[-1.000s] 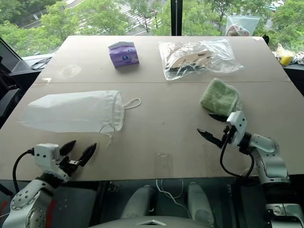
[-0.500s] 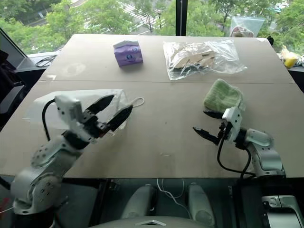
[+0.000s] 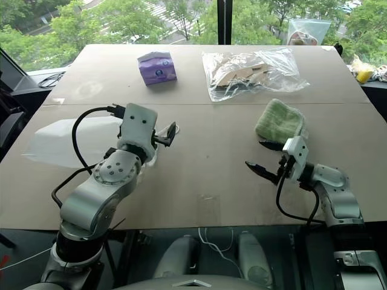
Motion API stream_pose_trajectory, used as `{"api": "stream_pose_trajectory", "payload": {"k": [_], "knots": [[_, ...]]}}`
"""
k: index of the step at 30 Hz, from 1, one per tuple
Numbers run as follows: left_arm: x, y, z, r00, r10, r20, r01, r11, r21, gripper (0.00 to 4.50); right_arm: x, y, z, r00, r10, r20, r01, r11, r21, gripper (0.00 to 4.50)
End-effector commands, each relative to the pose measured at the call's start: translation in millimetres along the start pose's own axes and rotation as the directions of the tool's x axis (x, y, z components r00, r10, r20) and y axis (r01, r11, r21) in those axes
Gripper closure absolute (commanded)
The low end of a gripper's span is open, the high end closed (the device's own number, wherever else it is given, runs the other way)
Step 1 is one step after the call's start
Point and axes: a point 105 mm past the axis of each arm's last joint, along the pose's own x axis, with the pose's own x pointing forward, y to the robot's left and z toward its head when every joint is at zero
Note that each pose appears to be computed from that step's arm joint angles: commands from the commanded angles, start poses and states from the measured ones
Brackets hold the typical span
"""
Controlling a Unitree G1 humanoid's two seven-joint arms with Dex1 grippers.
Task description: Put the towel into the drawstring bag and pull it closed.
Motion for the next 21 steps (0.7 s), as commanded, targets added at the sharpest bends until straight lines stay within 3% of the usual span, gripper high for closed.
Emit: {"api": "stream_pose_trajectory", "payload": {"k": [1,15,20,21], "knots": [[-7.0,12.6,-9.3,0.996,0.077,-0.047,-0.075,0.996,0.044,0.03,-2.4,-2.3,13.5,0.999,-0.011,0.034,0.012,0.999,-0.040,0.00],[-12.3,34.5,-39.4,0.968,0.211,-0.135,-0.190,0.970,0.154,0.03,4.2,9.6,32.5,0.987,0.068,0.148,-0.072,0.997,0.020,0.00],[-11.4,33.3,-33.4,0.976,0.199,-0.088,-0.180,0.965,0.194,1.38,3.9,10.4,30.8,0.987,0.062,0.146,-0.067,0.997,0.027,0.00],[-11.3,33.9,-32.1,0.976,0.203,-0.075,-0.184,0.962,0.201,1.99,3.8,10.4,30.6,0.987,0.061,0.146,-0.066,0.997,0.027,0.00]]}}
